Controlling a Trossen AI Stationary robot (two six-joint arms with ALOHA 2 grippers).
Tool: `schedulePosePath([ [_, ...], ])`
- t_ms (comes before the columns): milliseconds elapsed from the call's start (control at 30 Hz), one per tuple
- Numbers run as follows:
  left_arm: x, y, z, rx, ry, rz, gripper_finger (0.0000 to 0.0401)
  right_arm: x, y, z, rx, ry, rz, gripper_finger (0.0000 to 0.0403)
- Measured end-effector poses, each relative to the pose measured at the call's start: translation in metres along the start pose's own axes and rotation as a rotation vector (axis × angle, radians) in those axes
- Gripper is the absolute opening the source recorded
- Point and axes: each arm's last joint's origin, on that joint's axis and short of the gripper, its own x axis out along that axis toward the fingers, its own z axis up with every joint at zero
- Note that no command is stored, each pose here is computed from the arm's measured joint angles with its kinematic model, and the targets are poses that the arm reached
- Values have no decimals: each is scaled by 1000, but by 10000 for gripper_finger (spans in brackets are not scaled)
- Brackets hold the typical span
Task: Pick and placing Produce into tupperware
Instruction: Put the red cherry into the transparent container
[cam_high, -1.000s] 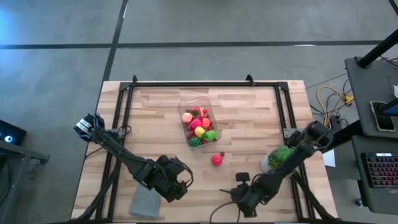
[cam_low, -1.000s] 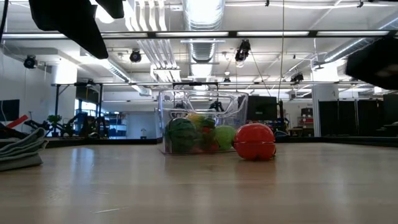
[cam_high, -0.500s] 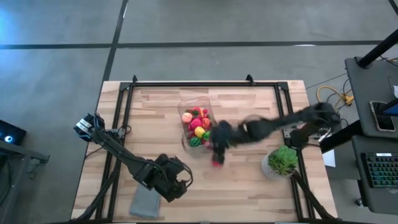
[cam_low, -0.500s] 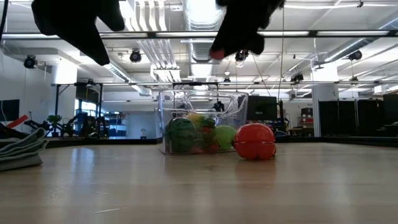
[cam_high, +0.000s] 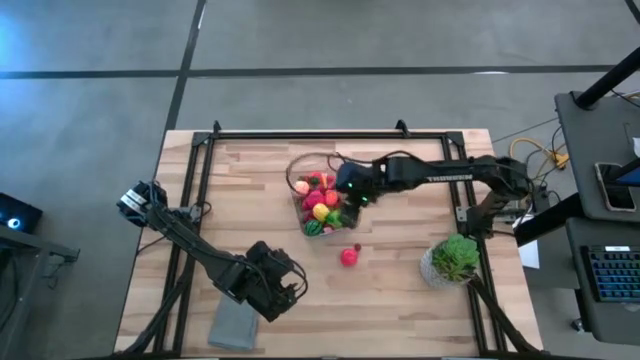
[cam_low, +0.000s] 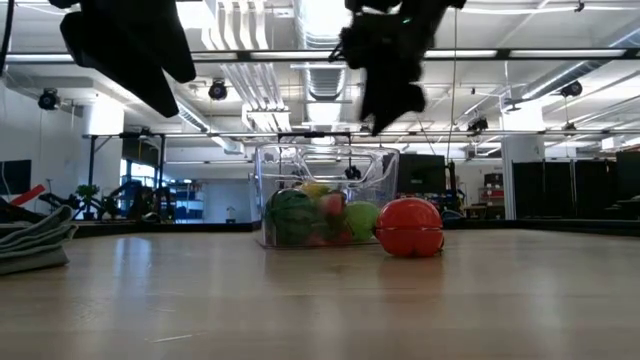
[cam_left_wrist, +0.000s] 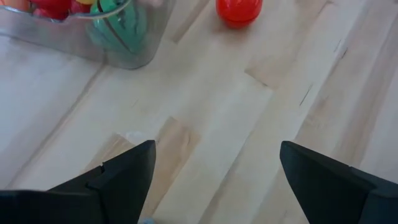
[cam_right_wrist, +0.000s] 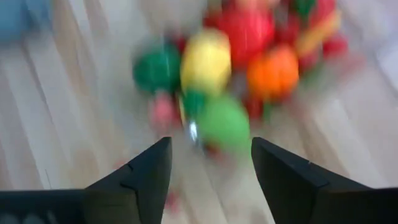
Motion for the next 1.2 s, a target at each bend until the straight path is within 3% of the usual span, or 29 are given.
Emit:
schedulePosePath([
  [167,1,1,2,13,-15,11,329,5,22,-42,-134,215,-59,221],
  [433,1,1,2,31,-23,16,329,39,59,-85,-385,165,-14,219],
  [633,2,2,3,32,-23,18,329,53,50,-101,-334,207,-50,199],
  [800,-8,9,18,9,-38,-21,329,33,53,-100,-224,151,-26,183],
  [1067,-36,32,43,89,-93,-74,329,13,70,-102,-306,106,31,186],
  [1200,-46,49,58,87,-78,-110,329,4,81,-108,-256,64,4,187],
])
